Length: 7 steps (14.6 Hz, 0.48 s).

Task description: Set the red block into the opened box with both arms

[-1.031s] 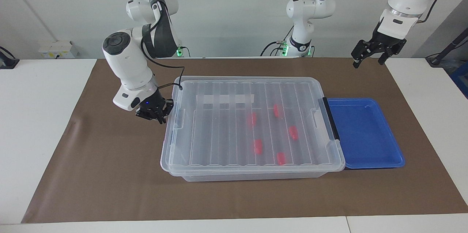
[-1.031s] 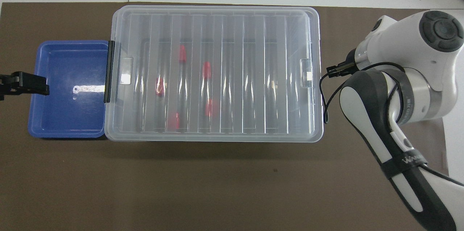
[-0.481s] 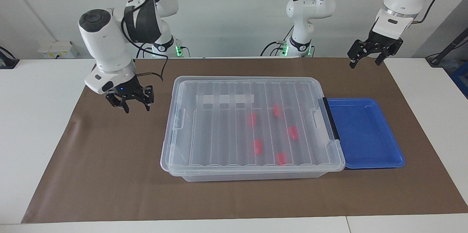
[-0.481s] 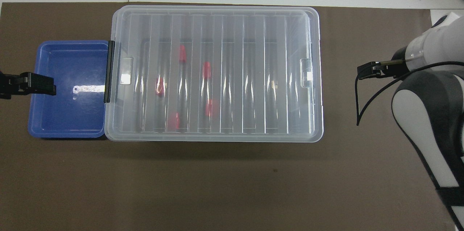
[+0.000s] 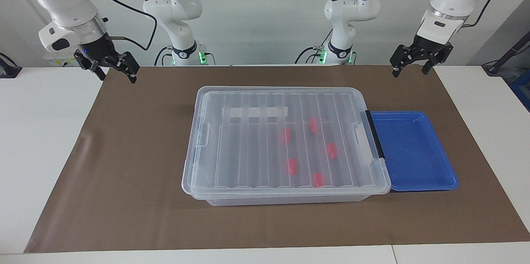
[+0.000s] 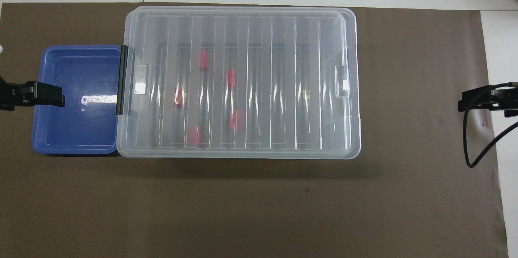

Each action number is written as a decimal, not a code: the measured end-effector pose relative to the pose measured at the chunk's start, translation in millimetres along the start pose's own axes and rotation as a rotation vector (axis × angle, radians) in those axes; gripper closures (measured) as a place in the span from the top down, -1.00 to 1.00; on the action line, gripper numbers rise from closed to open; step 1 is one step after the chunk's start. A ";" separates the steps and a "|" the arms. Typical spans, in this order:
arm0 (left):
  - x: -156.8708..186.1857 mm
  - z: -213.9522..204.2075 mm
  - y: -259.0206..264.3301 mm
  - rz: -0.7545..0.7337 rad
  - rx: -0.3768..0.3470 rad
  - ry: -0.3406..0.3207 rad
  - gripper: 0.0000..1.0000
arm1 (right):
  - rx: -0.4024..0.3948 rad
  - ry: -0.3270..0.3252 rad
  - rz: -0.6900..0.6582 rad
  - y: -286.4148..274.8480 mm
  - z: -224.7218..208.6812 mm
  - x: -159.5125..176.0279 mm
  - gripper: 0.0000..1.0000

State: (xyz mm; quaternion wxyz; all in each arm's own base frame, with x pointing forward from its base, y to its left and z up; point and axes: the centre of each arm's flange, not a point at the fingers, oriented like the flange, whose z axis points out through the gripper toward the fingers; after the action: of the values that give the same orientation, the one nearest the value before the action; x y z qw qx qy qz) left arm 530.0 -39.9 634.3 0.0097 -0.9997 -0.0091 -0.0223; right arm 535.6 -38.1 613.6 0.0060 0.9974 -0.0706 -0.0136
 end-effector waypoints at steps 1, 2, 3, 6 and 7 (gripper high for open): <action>0.0 0.0 0.0 0.000 0.000 0.000 1.00 | -0.001 0.000 -0.010 -3.5 -2.3 -0.8 1.00; 0.0 0.0 0.0 0.000 0.000 0.000 1.00 | -0.001 0.002 -0.019 -7.5 -3.3 -1.0 1.00; 0.0 0.0 0.0 0.000 0.000 0.000 1.00 | -0.001 0.002 -0.030 -10.4 -3.3 -1.1 1.00; 0.0 0.0 0.0 0.000 0.000 0.000 1.00 | -0.002 -0.001 -0.066 -12.3 -2.2 -0.8 1.00; 0.0 0.0 0.0 0.000 0.000 0.000 1.00 | -0.002 -0.001 -0.070 -12.3 -2.0 -0.7 1.00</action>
State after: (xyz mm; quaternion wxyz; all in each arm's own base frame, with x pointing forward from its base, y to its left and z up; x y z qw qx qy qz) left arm 530.0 -39.9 634.3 0.0097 -0.9997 -0.0091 -0.0223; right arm 536.7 -25.8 615.4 0.0066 0.9992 -0.0354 -0.0145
